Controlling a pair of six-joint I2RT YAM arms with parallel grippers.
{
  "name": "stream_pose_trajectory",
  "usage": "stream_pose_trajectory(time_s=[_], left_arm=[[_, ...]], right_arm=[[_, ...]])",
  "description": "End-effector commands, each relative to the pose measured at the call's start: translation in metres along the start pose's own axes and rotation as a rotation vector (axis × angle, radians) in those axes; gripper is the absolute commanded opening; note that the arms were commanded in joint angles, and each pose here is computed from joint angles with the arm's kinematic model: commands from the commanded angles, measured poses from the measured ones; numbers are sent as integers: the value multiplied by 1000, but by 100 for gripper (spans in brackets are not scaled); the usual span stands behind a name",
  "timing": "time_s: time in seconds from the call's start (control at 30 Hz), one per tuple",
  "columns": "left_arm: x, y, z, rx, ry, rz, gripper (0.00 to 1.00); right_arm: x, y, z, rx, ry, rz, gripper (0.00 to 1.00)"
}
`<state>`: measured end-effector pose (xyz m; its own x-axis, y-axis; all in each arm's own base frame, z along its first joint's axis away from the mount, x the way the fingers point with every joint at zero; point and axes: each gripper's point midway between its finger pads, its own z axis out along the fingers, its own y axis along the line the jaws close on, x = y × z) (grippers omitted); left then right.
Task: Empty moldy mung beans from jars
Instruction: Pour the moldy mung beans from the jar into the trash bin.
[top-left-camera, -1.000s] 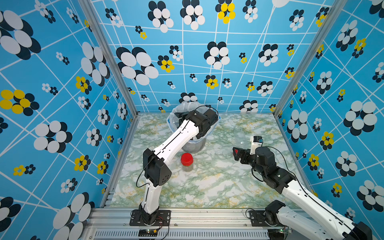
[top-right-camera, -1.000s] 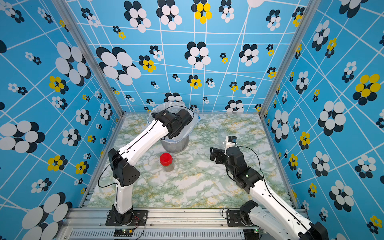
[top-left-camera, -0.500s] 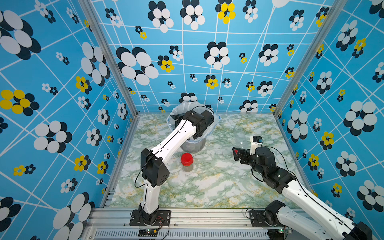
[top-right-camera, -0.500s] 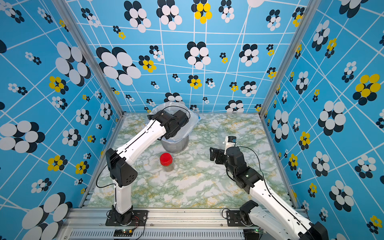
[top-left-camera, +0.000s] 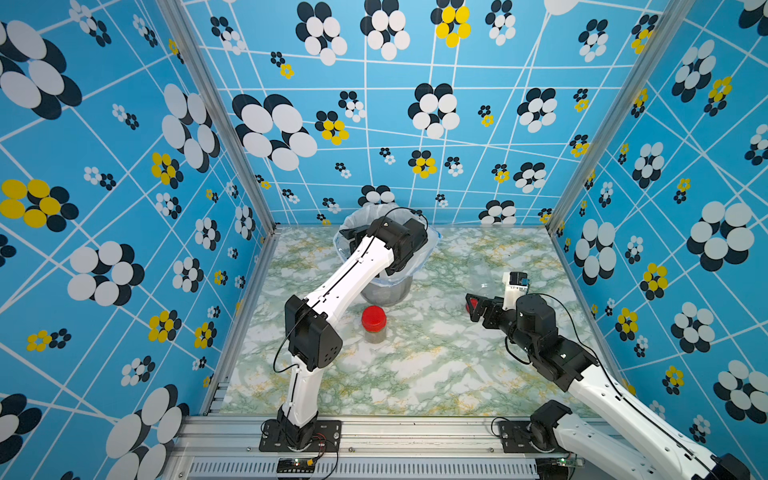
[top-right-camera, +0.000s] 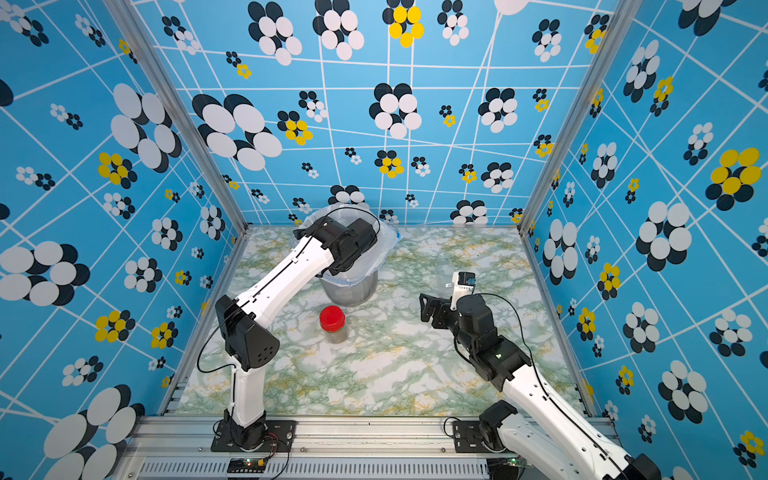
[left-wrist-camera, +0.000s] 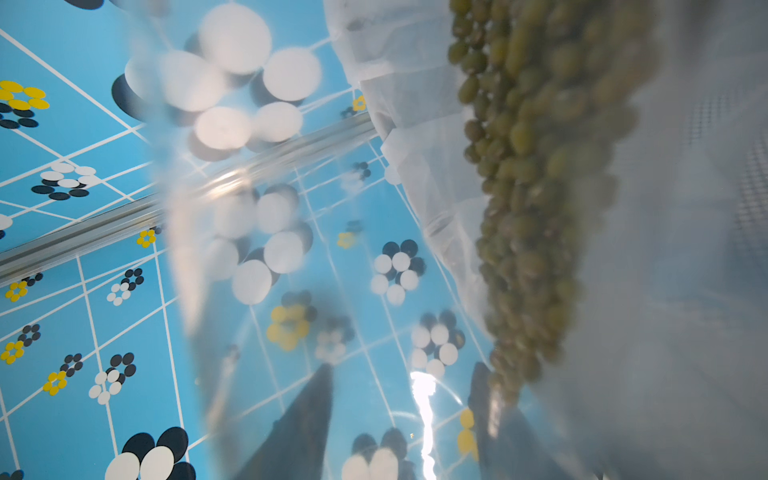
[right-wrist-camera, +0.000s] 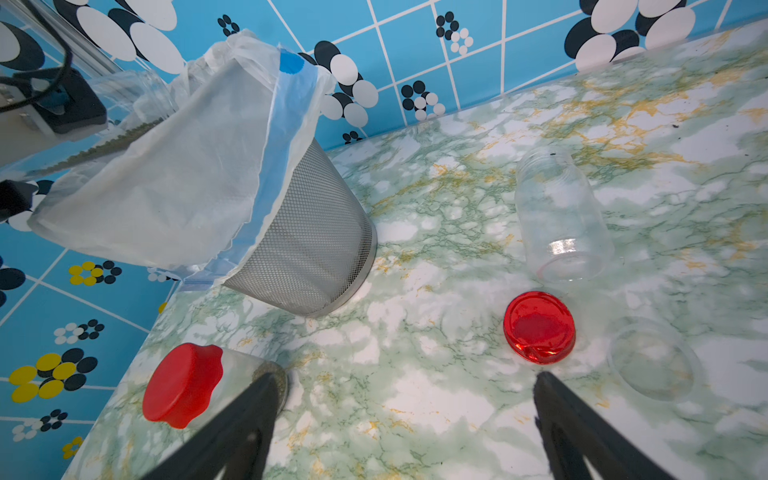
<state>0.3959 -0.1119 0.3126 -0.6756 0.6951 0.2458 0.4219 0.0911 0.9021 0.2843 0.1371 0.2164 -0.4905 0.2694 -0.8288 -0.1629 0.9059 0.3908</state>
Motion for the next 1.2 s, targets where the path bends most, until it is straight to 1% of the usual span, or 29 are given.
stream_pose_trajectory(time_s=[0.0,0.07,0.13,0.23,0.3,0.37,0.47,0.63,0.67,0.7,0.73,0.77,0.9,0.93,1.03,1.17], left_arm=[[4,2,-3,11,-12,-12,53],[-2,-12,4,43,-2,24,54],[-4,-21,10,59,20,50,53],[-6,-25,11,97,25,29,49],[-6,-25,9,118,10,10,53],[-6,-24,8,127,2,-3,59],[-5,-26,6,167,-19,-33,63],[-7,-34,7,210,-28,-43,66],[-7,-37,7,221,-26,-38,61],[-6,-40,8,242,-26,-35,51],[-7,-44,8,270,-30,-40,37],[-7,-45,8,287,-35,-52,30],[-9,-45,6,306,-54,-65,20],[-9,-44,6,307,-58,-62,19],[-10,-39,7,278,-59,-68,19],[-12,-31,8,239,-65,-77,22]], right_arm=[[5,-4,-1,4,13,0,98],[5,-4,-2,7,12,1,98],[4,-4,-3,8,9,1,98],[3,-6,-5,17,3,1,98],[2,-8,-6,23,0,1,98],[3,-9,-5,29,1,2,98],[4,-9,-4,30,2,5,98],[4,-9,-3,29,2,9,98],[4,-9,-4,29,1,6,98],[4,-9,-4,31,0,5,98],[3,-10,-5,35,-4,5,98],[3,-11,-5,39,-5,4,98],[3,-14,-6,52,-11,7,98],[3,-14,-6,51,-12,8,98],[3,-15,-5,56,-11,8,98],[3,-14,-4,56,-10,9,98]])
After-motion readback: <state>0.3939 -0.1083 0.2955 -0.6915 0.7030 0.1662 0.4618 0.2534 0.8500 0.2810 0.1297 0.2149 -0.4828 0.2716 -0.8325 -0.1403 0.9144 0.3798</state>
